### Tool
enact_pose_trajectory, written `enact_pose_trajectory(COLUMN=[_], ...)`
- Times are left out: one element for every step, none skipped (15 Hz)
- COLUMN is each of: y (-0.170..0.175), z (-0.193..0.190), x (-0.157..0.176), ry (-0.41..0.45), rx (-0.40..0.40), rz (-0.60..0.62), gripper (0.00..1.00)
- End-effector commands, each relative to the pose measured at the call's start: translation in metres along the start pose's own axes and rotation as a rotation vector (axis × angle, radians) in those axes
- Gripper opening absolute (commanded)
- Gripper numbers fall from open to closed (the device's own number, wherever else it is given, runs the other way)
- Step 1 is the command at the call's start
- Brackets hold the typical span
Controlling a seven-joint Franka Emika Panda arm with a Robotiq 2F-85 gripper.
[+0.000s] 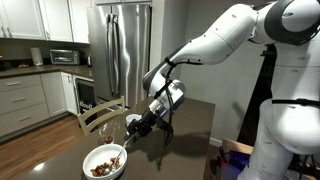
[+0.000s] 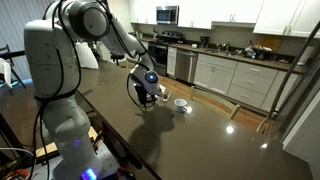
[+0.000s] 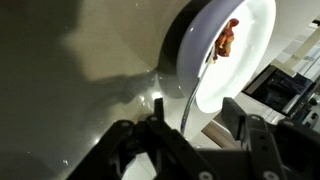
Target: Transfer one spoon of contents from the bowl to the white cup
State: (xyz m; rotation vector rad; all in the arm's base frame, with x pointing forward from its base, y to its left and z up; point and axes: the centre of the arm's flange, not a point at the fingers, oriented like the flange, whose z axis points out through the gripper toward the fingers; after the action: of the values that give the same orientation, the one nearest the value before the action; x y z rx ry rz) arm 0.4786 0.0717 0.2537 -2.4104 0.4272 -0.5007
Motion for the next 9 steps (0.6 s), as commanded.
enact_pose_trajectory(y=[-0.011,-0.013,-0.016,-0.02,-0.025,-0.03,-0.036,-0.04,-0.043], z=[-0.019,-0.023,-0.029,-0.036,-0.044,-0.051,-0.059,-0.068,-0.074], x=[-0.003,-0.002,0.0,0.004,0.012,0.016,0.021,0.026,0.03], ry=[0.02,0.028,0.038,0.048,0.059,0.064,0.064,0.05,0.039], rx=[-0.109,-0.143,-0.176,-0.202,-0.232,-0.256,-0.278,-0.29,-0.296], rz=[-0.048,-0.065,-0.084,-0.101,-0.12,-0.137,-0.15,-0.159,-0.161], gripper=[0.94,0.98,1.0,1.0,1.0,1.0,1.0,1.0,1.0])
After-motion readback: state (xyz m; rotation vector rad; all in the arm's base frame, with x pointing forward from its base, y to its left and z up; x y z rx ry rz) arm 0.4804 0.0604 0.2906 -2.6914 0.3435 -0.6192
